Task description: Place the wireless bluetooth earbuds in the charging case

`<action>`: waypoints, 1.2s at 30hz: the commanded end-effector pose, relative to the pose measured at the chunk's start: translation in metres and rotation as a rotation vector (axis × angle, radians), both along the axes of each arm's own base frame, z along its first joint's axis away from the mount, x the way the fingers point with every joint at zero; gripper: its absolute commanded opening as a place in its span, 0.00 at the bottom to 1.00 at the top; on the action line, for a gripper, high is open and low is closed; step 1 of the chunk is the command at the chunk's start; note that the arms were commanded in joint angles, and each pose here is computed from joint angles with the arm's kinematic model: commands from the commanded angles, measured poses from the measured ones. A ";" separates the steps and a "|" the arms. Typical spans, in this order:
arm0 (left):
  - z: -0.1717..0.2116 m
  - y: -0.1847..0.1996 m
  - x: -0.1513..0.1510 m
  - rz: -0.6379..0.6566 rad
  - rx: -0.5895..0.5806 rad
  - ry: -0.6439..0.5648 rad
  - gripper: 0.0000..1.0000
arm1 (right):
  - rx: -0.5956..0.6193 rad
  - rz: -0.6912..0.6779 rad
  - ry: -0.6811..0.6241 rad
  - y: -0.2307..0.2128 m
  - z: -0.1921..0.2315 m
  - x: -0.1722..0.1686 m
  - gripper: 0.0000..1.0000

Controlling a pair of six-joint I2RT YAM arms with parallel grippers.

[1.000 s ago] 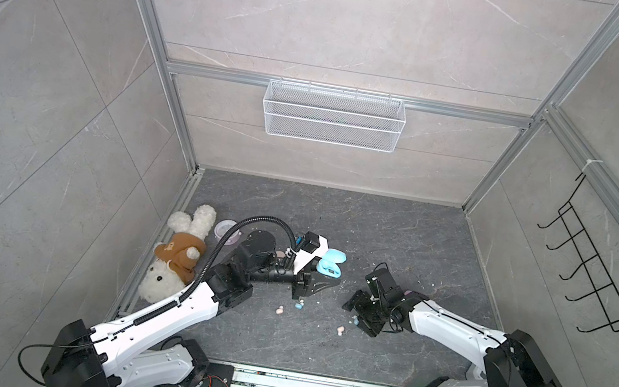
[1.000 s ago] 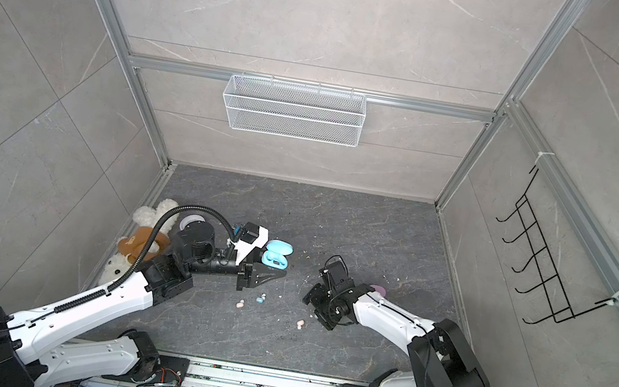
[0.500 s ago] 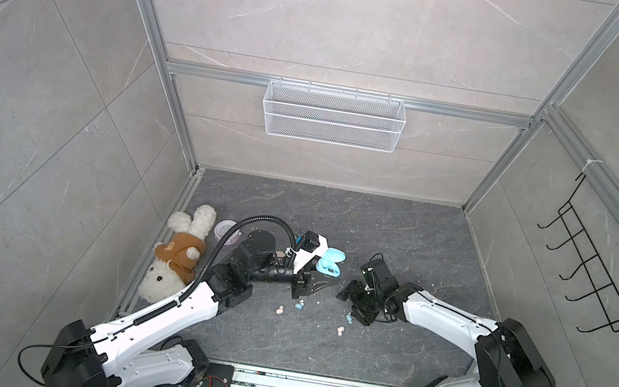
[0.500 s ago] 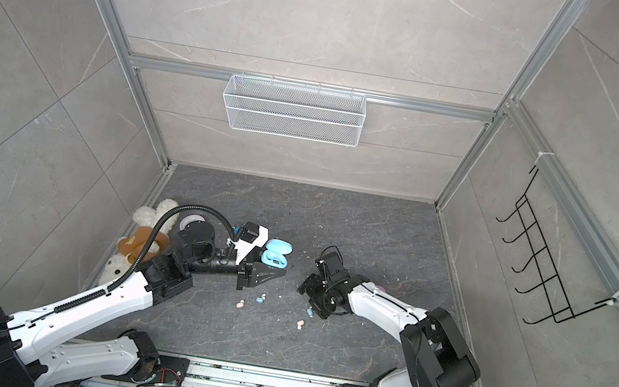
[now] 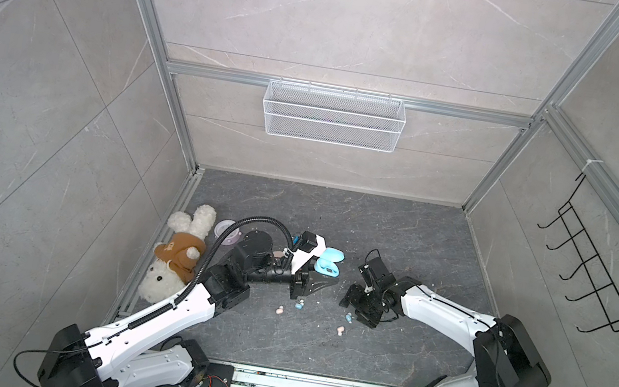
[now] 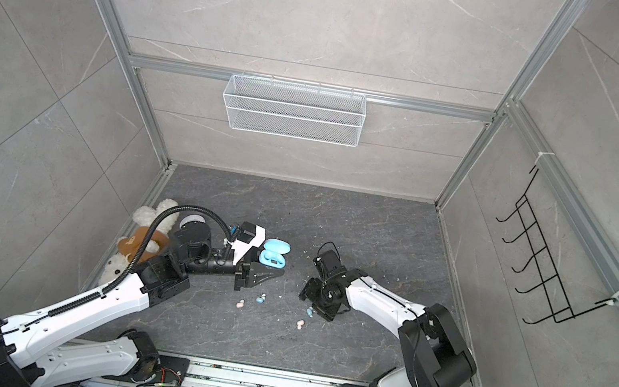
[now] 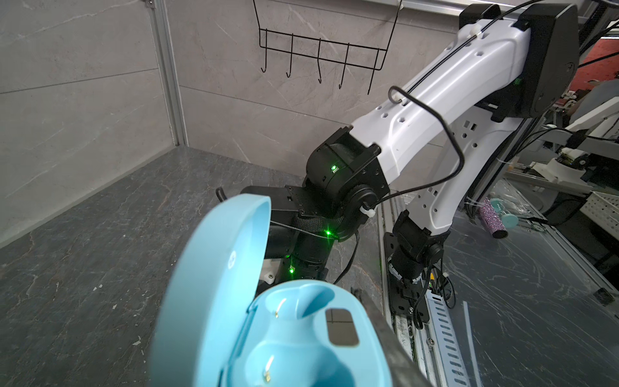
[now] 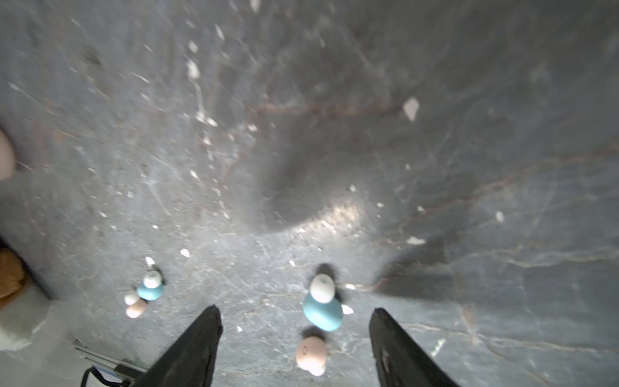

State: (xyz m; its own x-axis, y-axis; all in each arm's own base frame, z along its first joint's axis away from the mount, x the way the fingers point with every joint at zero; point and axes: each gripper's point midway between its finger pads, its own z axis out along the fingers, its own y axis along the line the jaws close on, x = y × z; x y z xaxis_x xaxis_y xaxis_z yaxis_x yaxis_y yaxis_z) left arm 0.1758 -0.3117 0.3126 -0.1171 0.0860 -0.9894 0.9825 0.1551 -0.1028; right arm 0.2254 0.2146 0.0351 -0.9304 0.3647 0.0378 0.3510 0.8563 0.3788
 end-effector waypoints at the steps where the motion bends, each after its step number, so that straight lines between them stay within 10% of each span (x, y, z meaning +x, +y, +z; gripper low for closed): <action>1: 0.006 0.006 -0.004 0.004 -0.013 -0.026 0.27 | 0.010 0.020 0.038 0.007 -0.011 -0.009 0.72; 36: 0.011 0.011 -0.004 0.025 -0.012 -0.046 0.27 | 0.135 0.031 -0.021 0.066 0.009 0.030 0.71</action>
State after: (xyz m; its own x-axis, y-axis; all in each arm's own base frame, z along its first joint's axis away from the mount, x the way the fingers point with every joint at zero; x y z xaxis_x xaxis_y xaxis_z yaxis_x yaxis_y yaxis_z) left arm 0.1731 -0.3048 0.3063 -0.1358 0.1037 -0.9853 0.9769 0.1795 -0.1158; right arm 0.2590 0.2851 0.0466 -0.9341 0.3516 0.0627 0.3274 0.7728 0.5437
